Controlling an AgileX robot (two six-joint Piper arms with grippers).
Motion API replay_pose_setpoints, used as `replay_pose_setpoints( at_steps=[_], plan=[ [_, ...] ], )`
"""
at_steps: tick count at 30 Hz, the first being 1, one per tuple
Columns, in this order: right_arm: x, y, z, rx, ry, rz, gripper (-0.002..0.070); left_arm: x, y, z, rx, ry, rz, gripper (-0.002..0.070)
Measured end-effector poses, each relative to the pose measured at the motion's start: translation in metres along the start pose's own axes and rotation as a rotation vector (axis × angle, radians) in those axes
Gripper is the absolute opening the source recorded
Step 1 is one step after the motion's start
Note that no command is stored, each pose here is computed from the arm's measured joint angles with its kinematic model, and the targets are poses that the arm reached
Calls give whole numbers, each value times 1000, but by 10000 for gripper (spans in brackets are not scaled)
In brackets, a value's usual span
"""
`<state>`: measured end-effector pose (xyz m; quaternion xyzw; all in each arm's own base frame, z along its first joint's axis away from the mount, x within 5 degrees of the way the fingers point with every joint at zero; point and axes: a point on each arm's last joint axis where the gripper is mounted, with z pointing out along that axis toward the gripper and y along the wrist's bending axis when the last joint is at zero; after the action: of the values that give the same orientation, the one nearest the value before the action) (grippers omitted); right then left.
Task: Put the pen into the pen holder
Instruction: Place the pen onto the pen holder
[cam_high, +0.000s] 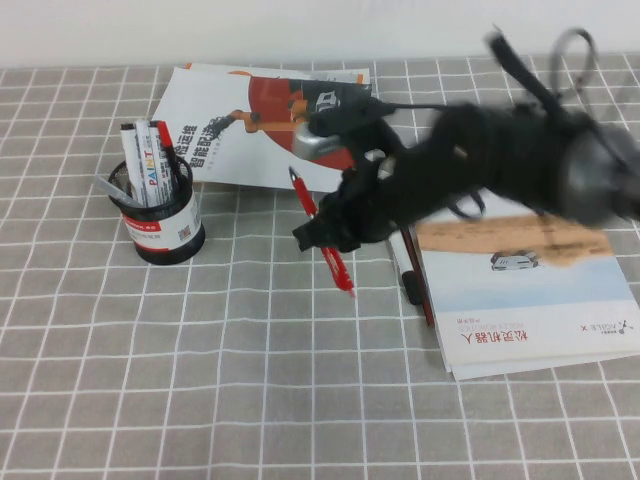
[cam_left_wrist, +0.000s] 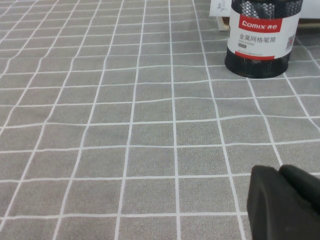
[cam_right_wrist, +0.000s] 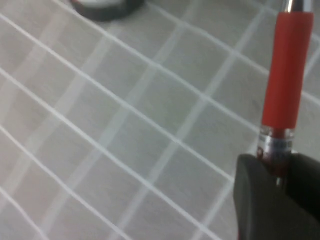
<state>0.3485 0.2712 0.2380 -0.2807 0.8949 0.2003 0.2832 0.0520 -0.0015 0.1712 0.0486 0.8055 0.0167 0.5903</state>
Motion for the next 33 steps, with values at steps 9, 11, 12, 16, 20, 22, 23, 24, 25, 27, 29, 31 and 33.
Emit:
replay_pose_setpoints(
  at_steps=[9, 11, 12, 16, 20, 22, 23, 24, 25, 27, 29, 31, 33],
  plan=[
    [8, 3, -55, 84, -469, 83, 61, 0, 0, 0, 0, 0, 0, -3],
    [2, 8, -51, 95, -487, 48, 61, 0, 0, 0, 0, 0, 0, -3],
    [-2, 12, -48, 95, -496, 26, 61, 0, 0, 0, 0, 0, 0, -3],
    [-22, 32, -37, 88, -537, -91, 61, 0, 0, 0, 0, 0, 0, -3],
    [-46, 54, -22, 65, -589, -194, 61, 0, 0, 0, 0, 0, 0, -3],
    [-55, 61, -10, 58, -607, -208, 61, 0, 0, 0, 0, 0, 0, -3],
    [-60, 65, -3, 52, -617, -212, 61, 0, 0, 0, 0, 0, 0, -3],
    [-64, 67, 3, 49, -628, -214, 61, 0, 0, 0, 0, 0, 0, -3],
    [-69, 70, 9, 43, -637, -206, 61, 0, 0, 0, 0, 0, 0, -3],
    [-76, 70, 20, 31, -655, -171, 61, 0, 0, 0, 0, 0, 0, -3],
    [-86, 71, 27, 13, -682, -121, 61, 0, 0, 0, 0, 0, 0, -3],
    [-94, 72, 35, -7, -707, -63, 61, 0, 0, 0, 0, 0, 0, -3],
    [-99, 73, 42, -29, -720, -23, 61, 0, 0, 0, 0, 0, 0, -3]
  ],
)
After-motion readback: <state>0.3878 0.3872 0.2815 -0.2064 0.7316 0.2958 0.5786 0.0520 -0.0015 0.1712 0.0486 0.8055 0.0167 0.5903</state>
